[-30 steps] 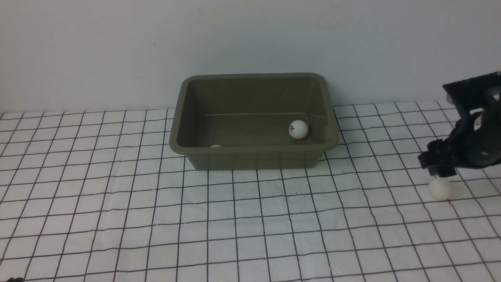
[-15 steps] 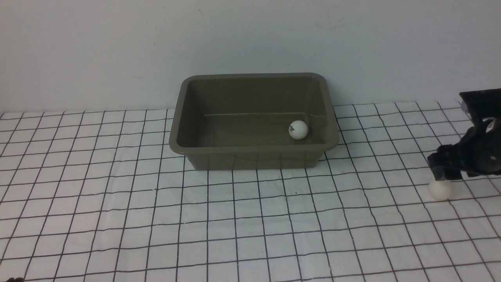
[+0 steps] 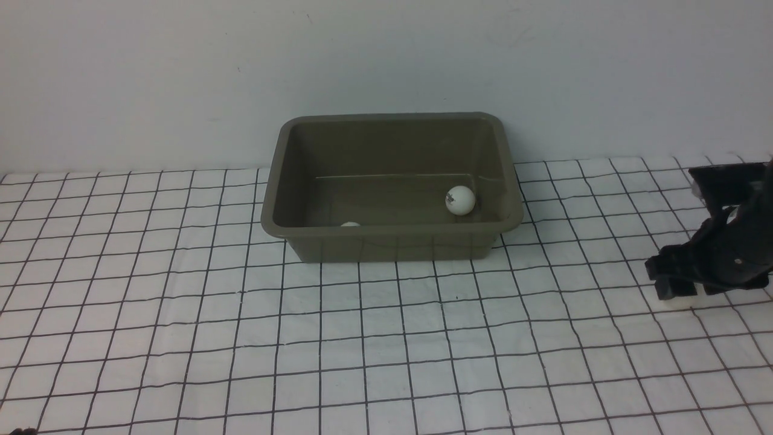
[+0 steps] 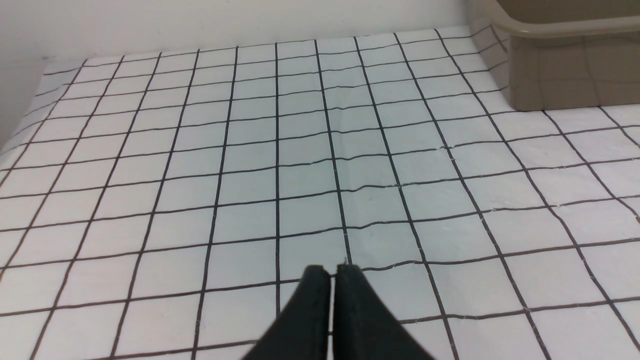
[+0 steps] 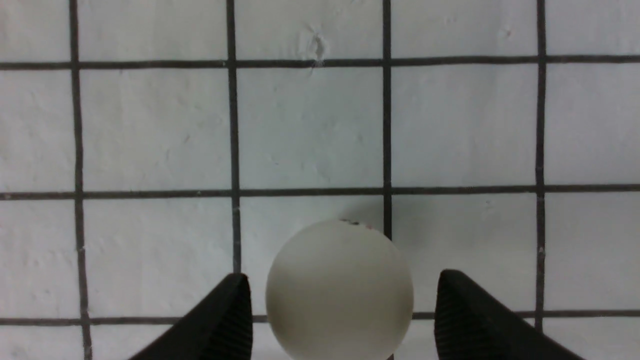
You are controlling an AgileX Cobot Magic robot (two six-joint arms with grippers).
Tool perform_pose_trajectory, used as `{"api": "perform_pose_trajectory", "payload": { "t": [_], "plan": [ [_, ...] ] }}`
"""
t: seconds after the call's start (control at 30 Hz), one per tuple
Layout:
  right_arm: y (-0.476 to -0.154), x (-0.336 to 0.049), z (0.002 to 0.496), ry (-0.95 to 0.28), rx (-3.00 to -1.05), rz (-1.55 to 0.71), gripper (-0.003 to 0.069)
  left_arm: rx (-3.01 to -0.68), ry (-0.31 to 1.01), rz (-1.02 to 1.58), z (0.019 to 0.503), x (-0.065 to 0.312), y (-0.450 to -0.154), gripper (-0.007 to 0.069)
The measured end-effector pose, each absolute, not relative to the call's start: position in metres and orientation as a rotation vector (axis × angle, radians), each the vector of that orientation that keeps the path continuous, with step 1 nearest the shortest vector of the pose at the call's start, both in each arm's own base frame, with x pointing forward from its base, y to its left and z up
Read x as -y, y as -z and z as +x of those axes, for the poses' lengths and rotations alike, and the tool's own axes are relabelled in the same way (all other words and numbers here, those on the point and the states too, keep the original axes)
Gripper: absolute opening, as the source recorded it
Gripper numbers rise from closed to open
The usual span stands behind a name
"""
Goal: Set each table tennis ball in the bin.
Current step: Use the right arm to clamp the table tennis ball closest to it, then use the right arm to put the table tennis ball into the box
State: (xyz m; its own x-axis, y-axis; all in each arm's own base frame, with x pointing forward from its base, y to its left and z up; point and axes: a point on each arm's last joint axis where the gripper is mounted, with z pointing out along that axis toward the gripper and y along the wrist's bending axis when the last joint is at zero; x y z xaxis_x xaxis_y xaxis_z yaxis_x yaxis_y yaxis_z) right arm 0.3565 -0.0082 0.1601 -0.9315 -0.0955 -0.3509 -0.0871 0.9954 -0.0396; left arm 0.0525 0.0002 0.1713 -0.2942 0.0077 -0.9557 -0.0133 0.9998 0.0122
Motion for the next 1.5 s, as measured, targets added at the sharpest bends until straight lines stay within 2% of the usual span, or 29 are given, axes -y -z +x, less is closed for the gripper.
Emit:
{"api": "perform_pose_trajectory", "payload": {
  "t": [0.2,0.37,0.6,0.8,0.9,1.07,1.23,1.4,1.5],
  "plan": [
    [-0.151,0.009,0.369,0.029,-2.818,-0.133,0.0437,-1.869,-0.021,-0.004,0.052,0.0,-0.171,-0.0005],
    [-0.158,0.009,0.377,0.026,-2.823,-0.131,0.036,-1.869,-0.021,-0.004,0.052,0.0,-0.171,-0.0005],
    [-0.162,0.008,0.379,0.013,-2.835,-0.122,0.036,-1.869,-0.021,-0.004,0.052,0.0,-0.171,-0.0005],
    [-0.206,-0.016,0.397,-0.145,-2.741,-0.175,0.036,-1.869,-0.021,-0.004,0.052,0.0,-0.171,-0.0005],
    [-0.252,-0.068,0.412,-0.282,-2.592,-0.357,0.036,-1.869,-0.021,-0.004,0.052,0.0,-0.171,-0.0005],
    [-0.283,-0.128,0.424,-0.365,-2.454,-0.48,0.036,-1.869,-0.021,-0.004,0.052,0.0,-0.171,-0.0005],
    [-0.275,-0.162,0.44,-0.416,-2.447,-0.507,0.036,-1.869,-0.021,-0.004,0.052,0.0,-0.171,-0.0005],
    [-0.235,-0.184,0.462,-0.437,-2.53,-0.547,0.036,-1.869,-0.021,-0.004,0.052,0.0,-0.171,-0.0005],
    [-0.224,-0.187,0.469,-0.437,-2.542,-0.552,0.036,-1.869,-0.021,-0.004,0.052,0.0,-0.171,-0.0005]
  ]
}}
